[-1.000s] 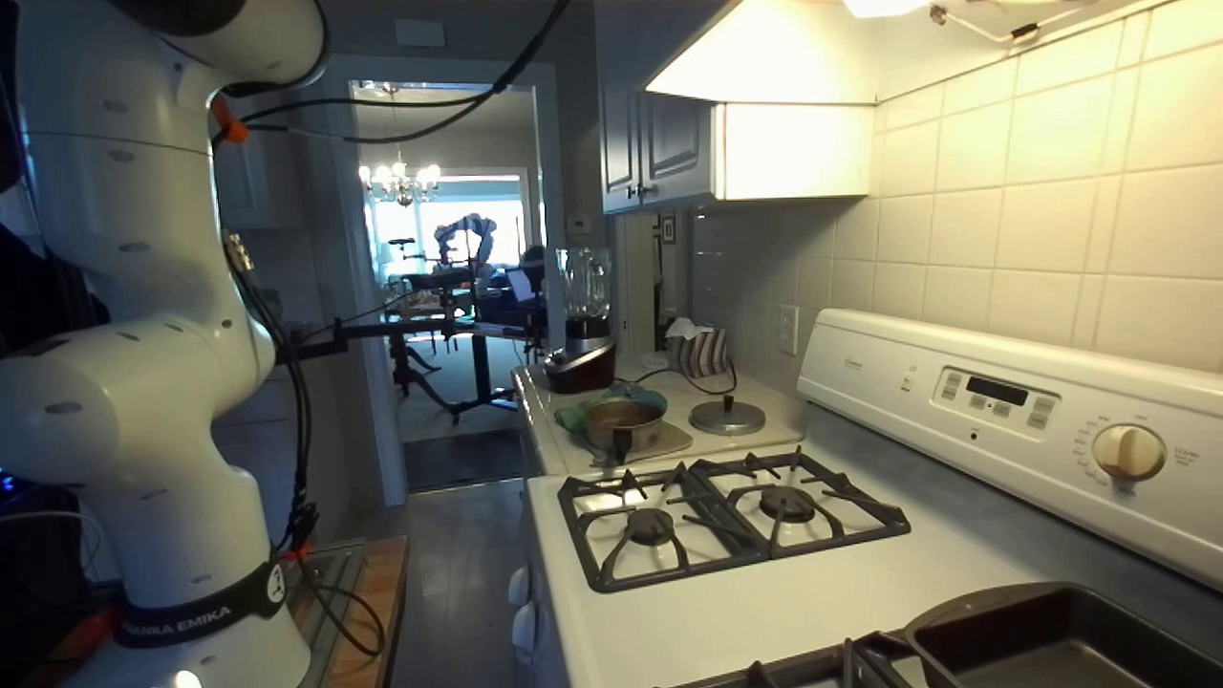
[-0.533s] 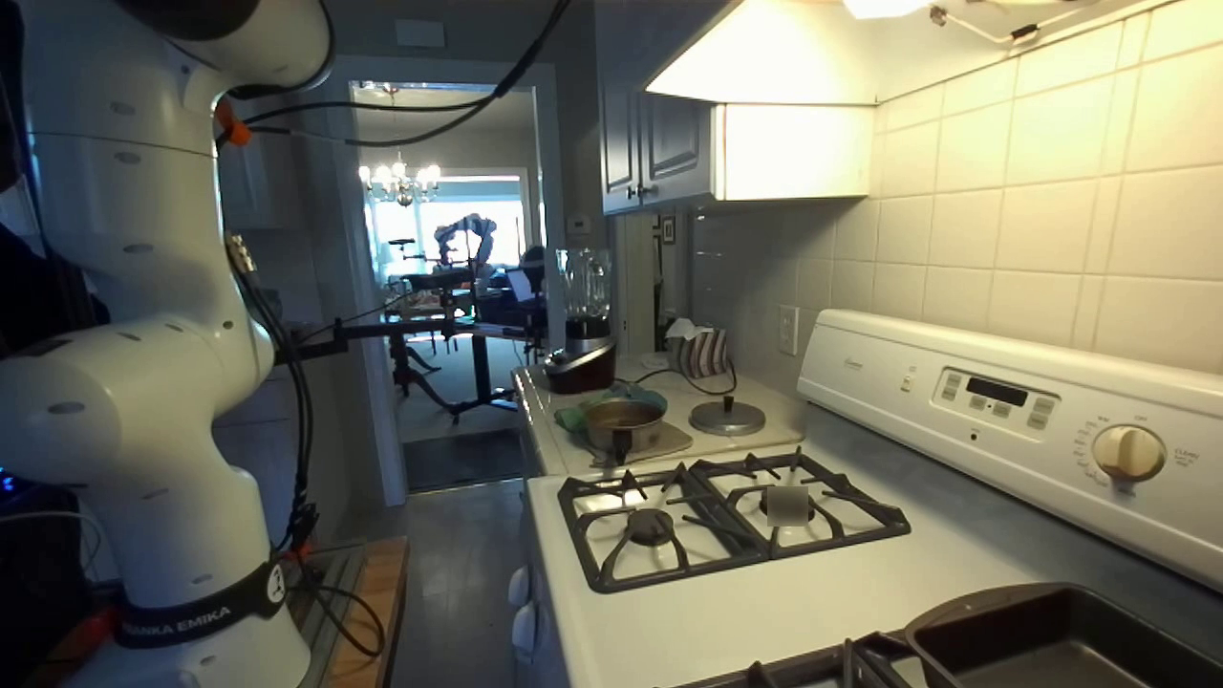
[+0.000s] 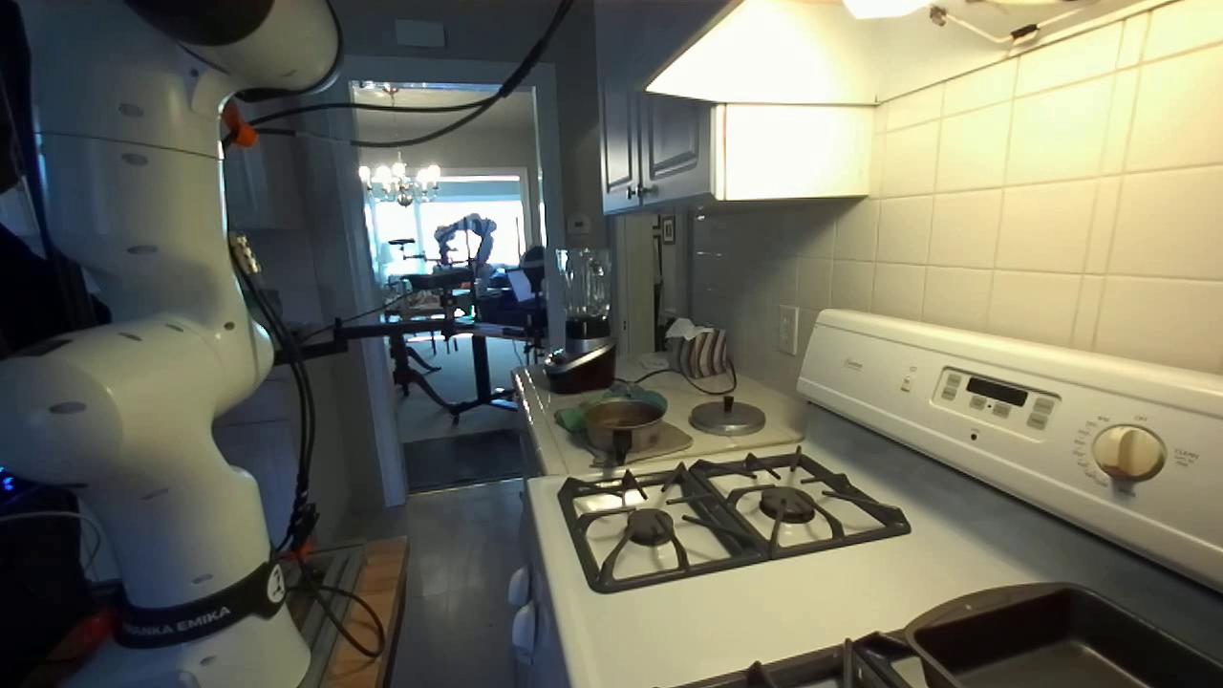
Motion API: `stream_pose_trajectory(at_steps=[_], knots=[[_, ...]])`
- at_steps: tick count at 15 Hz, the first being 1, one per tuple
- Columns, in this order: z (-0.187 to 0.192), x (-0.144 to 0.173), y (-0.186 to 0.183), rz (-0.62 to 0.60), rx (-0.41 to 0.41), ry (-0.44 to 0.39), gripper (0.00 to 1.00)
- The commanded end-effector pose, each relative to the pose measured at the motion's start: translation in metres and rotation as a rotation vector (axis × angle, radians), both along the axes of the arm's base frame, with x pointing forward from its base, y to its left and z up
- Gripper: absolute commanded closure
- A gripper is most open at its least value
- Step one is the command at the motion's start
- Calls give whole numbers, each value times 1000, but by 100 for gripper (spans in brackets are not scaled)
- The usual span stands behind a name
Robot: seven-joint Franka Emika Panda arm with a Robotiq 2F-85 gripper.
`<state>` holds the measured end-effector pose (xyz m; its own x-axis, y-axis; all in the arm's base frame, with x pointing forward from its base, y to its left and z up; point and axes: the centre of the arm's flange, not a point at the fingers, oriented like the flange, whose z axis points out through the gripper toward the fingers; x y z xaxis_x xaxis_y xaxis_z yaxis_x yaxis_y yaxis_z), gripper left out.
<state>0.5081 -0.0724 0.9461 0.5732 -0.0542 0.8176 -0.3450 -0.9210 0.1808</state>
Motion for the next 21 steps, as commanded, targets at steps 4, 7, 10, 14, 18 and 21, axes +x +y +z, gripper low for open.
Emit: stream_pose_trajectory(at_steps=[4, 7, 10, 14, 18, 21], knots=[[19, 11, 1, 32, -26, -9, 1], [20, 12, 1, 37, -35, -9, 0], [19, 13, 1, 45, -38, -16, 0], [20, 14, 1, 63, -41, -26, 0], [20, 15, 2, 83, -44, -22, 0], [20, 16, 2, 101, -49, -28, 0]])
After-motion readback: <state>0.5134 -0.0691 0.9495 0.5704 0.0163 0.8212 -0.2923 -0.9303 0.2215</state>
